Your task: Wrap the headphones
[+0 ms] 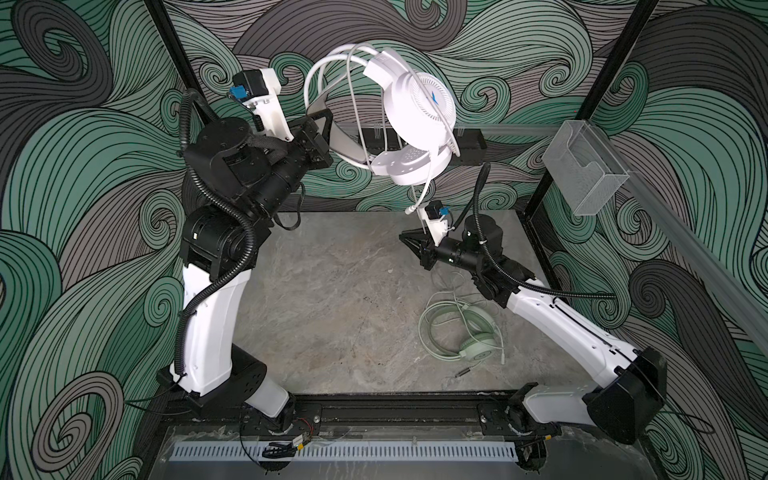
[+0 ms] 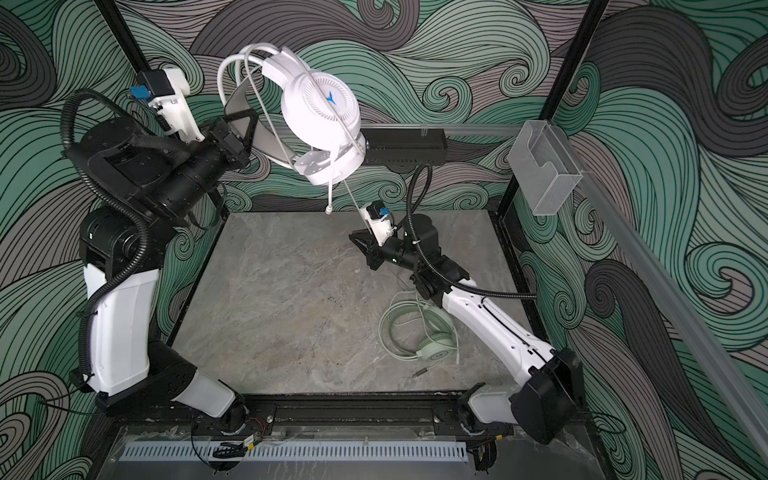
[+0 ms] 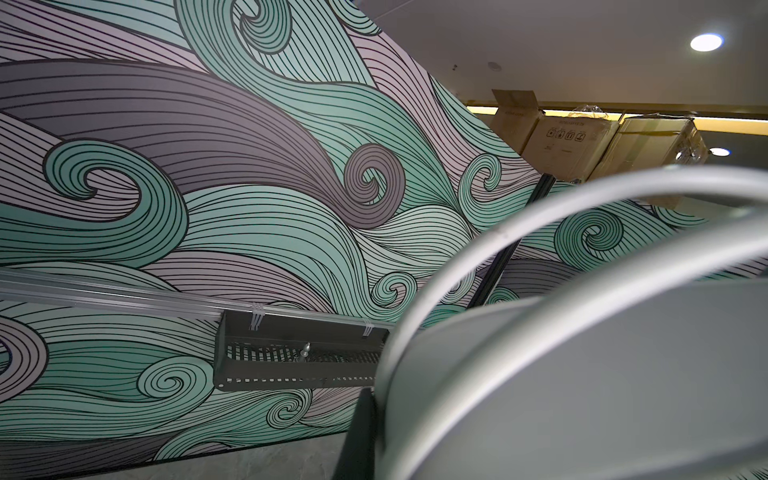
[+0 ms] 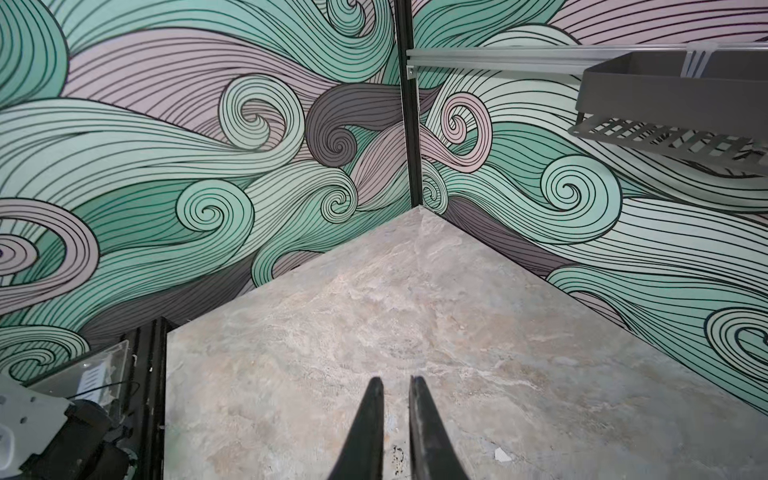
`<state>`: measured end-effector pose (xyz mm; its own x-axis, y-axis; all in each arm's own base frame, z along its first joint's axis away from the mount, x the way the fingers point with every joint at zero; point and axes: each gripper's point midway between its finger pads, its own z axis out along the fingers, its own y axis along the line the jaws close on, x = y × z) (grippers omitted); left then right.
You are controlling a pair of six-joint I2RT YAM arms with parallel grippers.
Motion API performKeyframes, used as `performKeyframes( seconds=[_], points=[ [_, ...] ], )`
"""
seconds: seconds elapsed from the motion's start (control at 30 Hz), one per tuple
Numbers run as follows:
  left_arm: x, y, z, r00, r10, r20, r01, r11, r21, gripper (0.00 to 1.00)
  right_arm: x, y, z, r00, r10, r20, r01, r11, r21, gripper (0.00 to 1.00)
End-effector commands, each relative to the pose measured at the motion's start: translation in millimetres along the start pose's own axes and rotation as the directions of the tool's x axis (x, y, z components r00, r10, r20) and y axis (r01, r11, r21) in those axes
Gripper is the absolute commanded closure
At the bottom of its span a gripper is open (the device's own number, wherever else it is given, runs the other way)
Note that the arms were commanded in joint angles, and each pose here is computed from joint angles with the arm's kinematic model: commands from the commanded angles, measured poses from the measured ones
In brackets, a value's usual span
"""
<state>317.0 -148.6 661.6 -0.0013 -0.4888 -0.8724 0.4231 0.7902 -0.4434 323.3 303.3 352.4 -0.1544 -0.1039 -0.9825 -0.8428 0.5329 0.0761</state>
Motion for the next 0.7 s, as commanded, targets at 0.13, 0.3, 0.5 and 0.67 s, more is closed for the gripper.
performKeyframes(
  seconds=[0.13,0.3,0.5,0.67],
  points=[
    [-58.9,8.5,-22.9,0.961,-0.169,0.217,0.172,0.985,0.006,1.00,5.2,14.1,-9.0,0.998,-0.060,-0.029,0.060,0.998,-0.006,0.87],
    [-66.4,12.8,-23.2,0.955,-0.179,0.237,0.184,0.983,-0.001,1.00,6.2,15.5,-12.5,0.997,-0.069,-0.030,0.069,0.998,0.002,0.88],
    [-56.0,48.8,-17.7,0.938,-0.231,0.259,0.268,0.956,-0.116,1.00,15.8,12.8,-20.5,0.997,-0.055,-0.060,0.058,0.997,0.048,1.00],
    [-41.7,71.1,-5.7,0.919,-0.299,0.257,0.344,0.927,-0.152,1.00,50.0,19.9,-21.1,0.982,-0.087,-0.168,0.102,0.991,0.083,1.00]
  ],
)
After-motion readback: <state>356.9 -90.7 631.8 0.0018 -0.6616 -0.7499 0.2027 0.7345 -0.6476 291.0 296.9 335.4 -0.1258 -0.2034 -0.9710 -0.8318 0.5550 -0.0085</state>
